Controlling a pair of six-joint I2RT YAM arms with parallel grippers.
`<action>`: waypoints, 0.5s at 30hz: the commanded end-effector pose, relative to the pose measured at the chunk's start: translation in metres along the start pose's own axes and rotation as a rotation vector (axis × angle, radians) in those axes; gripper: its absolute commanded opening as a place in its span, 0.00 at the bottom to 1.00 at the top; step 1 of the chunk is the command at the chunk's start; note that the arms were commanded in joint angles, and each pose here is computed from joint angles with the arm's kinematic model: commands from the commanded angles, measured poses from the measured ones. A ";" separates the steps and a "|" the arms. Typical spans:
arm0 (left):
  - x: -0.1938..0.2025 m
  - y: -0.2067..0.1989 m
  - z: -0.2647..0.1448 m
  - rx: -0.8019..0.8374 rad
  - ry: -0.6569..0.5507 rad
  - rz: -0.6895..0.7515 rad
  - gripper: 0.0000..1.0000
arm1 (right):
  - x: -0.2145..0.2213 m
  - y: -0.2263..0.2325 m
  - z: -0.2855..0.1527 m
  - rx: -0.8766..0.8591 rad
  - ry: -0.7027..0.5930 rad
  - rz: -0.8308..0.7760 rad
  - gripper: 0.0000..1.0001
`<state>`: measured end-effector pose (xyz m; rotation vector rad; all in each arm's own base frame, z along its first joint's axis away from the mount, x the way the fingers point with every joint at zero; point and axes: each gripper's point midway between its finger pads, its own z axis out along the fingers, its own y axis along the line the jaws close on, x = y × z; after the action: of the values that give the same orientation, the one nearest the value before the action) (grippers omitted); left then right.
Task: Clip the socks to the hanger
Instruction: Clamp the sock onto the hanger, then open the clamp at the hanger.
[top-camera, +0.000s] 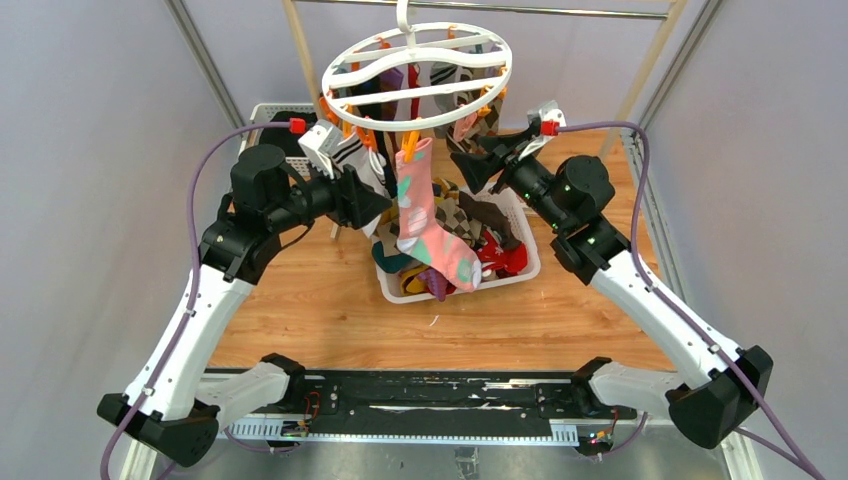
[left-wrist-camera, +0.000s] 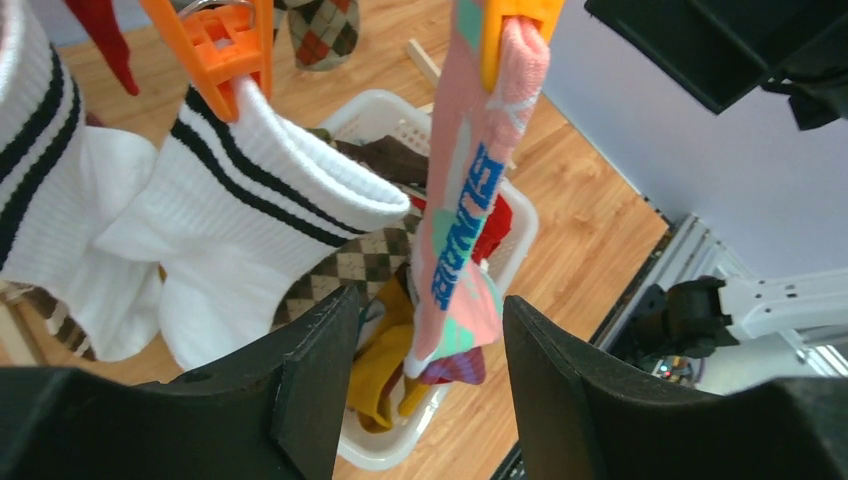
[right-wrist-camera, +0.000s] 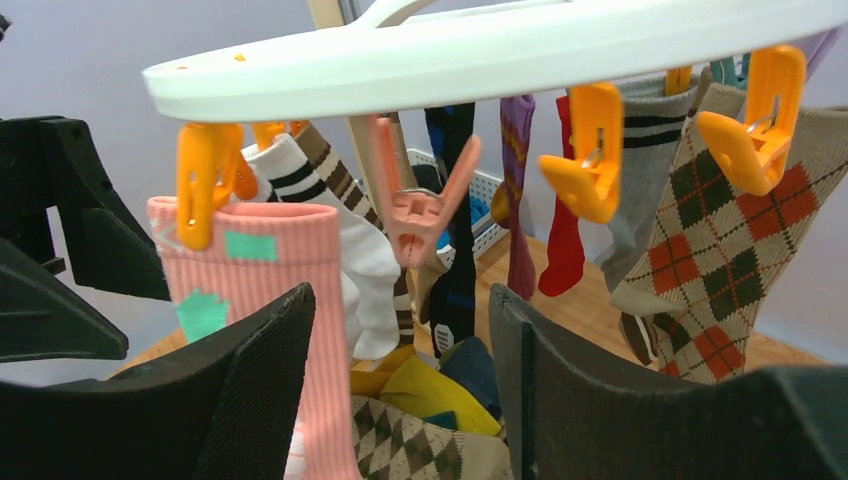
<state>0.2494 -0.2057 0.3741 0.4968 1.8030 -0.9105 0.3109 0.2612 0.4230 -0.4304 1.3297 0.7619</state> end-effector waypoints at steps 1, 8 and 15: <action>-0.007 0.015 -0.002 -0.082 -0.047 0.078 0.59 | -0.013 0.004 0.004 -0.107 -0.006 0.027 0.63; -0.012 0.003 -0.006 -0.035 -0.050 0.075 0.59 | -0.011 0.010 0.011 -0.162 -0.011 0.025 0.61; -0.015 -0.007 -0.016 -0.013 -0.065 0.077 0.59 | -0.012 0.007 0.014 -0.153 -0.063 0.062 0.59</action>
<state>0.2540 -0.1967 0.3753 0.4913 1.7762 -0.8312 0.3152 0.2743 0.4268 -0.5084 1.2904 0.8888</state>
